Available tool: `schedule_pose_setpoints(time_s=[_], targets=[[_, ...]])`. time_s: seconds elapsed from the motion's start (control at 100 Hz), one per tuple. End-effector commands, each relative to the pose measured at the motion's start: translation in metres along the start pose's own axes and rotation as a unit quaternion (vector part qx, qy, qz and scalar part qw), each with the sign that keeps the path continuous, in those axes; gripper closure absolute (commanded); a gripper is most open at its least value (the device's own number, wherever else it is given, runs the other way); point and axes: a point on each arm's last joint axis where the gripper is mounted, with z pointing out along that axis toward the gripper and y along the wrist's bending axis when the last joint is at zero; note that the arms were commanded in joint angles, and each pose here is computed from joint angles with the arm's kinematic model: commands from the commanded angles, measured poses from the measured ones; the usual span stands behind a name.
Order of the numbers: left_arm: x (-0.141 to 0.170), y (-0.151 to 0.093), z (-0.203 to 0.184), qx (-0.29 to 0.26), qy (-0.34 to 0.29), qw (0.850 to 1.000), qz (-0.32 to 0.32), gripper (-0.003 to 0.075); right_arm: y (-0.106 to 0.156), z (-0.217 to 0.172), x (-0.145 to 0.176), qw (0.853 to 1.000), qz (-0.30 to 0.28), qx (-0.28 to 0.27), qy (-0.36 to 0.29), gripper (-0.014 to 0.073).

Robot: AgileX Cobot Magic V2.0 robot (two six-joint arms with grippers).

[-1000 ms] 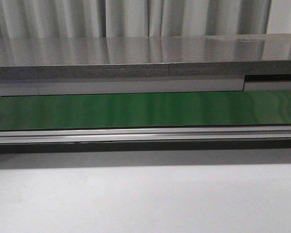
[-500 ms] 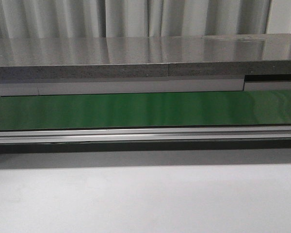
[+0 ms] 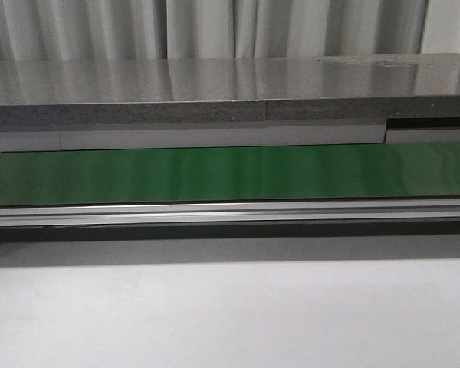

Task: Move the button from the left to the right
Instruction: 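Carry the button switch over the belt and set it down, then open the left gripper and raise it away from the switch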

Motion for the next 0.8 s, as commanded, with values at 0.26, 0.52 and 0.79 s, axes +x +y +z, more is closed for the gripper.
schedule_pose_setpoints(time_s=[0.26, 0.52, 0.79], targets=[[-0.012, -0.011, -0.042, 0.021, -0.085, 0.996, -0.006, 0.0171, 0.001, -0.003, -0.014, 0.998, -0.004, -0.007, -0.062, 0.0663], [-0.009, -0.041, -0.09, 0.043, -0.152, 0.987, 0.037, 0.0173, 0.001, -0.003, -0.014, 0.998, -0.004, -0.007, -0.062, 0.0663], [0.013, -0.06, -0.132, 0.065, -0.23, 0.969, 0.065, 0.0173, 0.001, -0.003, -0.014, 0.998, -0.004, -0.007, -0.062, 0.0663]])
